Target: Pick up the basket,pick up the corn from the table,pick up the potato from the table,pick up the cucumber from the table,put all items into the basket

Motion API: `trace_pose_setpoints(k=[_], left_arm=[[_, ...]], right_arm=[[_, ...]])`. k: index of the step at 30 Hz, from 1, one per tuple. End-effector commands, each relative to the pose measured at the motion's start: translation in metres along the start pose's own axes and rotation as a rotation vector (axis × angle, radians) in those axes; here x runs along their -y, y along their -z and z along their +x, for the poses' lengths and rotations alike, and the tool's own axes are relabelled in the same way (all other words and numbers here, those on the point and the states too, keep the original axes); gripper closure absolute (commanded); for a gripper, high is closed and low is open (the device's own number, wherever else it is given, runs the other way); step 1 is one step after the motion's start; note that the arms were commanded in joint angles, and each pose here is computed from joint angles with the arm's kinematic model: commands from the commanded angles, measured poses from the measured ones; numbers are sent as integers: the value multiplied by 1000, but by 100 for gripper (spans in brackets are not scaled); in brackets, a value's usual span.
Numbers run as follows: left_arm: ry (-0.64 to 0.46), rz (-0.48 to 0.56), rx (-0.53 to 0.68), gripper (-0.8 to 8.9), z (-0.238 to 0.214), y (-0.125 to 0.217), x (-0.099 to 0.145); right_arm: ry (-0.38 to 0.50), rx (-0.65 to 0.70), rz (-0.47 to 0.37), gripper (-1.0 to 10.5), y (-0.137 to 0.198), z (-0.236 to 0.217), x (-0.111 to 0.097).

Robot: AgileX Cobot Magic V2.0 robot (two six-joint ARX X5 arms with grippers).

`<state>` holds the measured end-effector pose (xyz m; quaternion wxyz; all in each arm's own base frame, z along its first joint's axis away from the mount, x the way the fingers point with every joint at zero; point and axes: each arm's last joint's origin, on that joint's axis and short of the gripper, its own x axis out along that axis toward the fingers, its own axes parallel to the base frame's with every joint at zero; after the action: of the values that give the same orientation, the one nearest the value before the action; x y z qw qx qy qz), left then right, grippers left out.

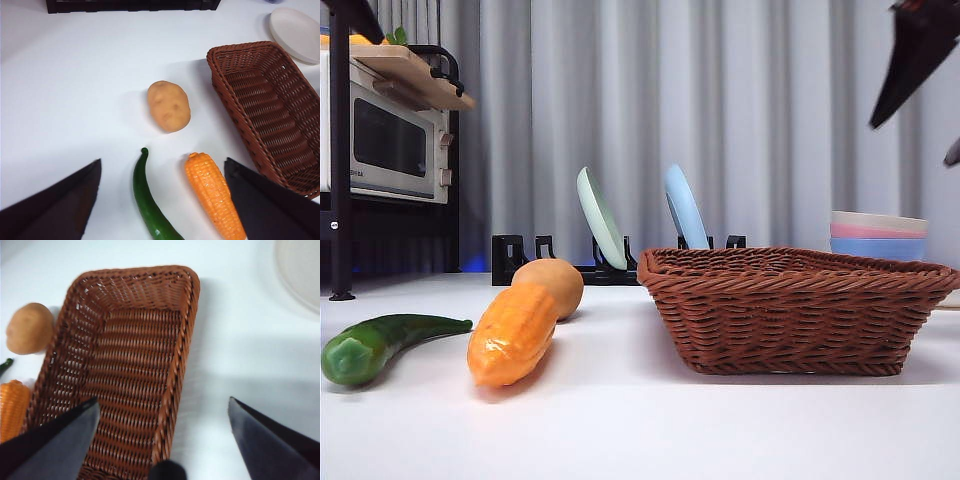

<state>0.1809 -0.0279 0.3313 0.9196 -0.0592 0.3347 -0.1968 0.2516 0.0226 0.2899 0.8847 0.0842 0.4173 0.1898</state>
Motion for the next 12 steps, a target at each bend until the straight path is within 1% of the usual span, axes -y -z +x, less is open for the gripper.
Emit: trace_pose_setpoints(k=[1,4,6,8,12], left_arm=[[6,11,7,406,-1,-1,0],[6,1,6,406,-1,-1,0],[6,-6,6,406,-1,-1,0],[6,-7,5,406,-1,-1,0],[6,-10,-5,406,-1,0,0]], right_arm=[[-10,-55,-16,506,-8,22,2],[-13,-123,-4,509,-15,49,7],[10,-167,1,510,-16,66,11],[27,-212,7,510,-15,82,14],[19,-289,36,524,-8,107,23]])
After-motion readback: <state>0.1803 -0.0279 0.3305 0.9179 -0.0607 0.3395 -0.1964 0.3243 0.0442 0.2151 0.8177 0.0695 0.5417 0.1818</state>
